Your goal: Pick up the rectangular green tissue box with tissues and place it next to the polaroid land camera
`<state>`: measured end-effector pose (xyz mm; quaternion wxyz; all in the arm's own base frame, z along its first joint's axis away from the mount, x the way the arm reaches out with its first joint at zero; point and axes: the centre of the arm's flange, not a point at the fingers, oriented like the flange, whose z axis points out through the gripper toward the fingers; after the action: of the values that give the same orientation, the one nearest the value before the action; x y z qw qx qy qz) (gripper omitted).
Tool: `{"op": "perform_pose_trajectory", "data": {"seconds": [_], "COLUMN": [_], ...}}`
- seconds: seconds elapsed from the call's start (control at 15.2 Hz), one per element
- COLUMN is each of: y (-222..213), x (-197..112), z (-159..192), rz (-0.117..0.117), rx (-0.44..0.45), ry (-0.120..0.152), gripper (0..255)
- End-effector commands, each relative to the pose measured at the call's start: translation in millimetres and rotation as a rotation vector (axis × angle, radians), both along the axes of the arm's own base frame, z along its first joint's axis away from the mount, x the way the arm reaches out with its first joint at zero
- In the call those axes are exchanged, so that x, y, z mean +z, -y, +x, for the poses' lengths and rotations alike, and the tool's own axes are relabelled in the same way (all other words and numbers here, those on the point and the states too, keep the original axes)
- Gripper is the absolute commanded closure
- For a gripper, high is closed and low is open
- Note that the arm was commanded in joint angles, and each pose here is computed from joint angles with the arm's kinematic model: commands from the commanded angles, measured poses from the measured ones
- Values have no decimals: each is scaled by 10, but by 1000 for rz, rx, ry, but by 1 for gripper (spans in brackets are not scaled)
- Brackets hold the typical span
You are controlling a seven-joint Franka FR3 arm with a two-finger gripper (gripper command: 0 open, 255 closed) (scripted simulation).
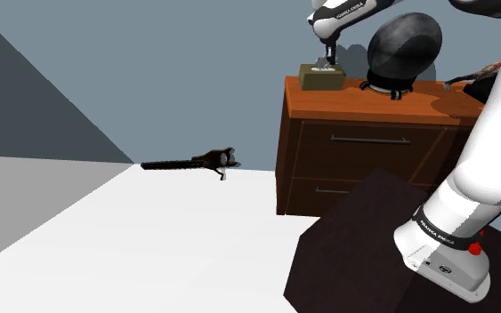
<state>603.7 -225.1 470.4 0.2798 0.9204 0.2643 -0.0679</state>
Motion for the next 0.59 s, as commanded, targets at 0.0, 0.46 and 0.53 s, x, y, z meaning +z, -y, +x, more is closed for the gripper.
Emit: {"op": "perform_pose_trajectory", "data": {"seconds": [0.0,0.46,0.53], "y": [-12,-15,-15], "x": [-32,183,236], "z": [1,6,6], "rz": [3,3,3], "rx": [1,1,1], "ry": [-5,-5,-5], "gripper": [255,255,255]}}
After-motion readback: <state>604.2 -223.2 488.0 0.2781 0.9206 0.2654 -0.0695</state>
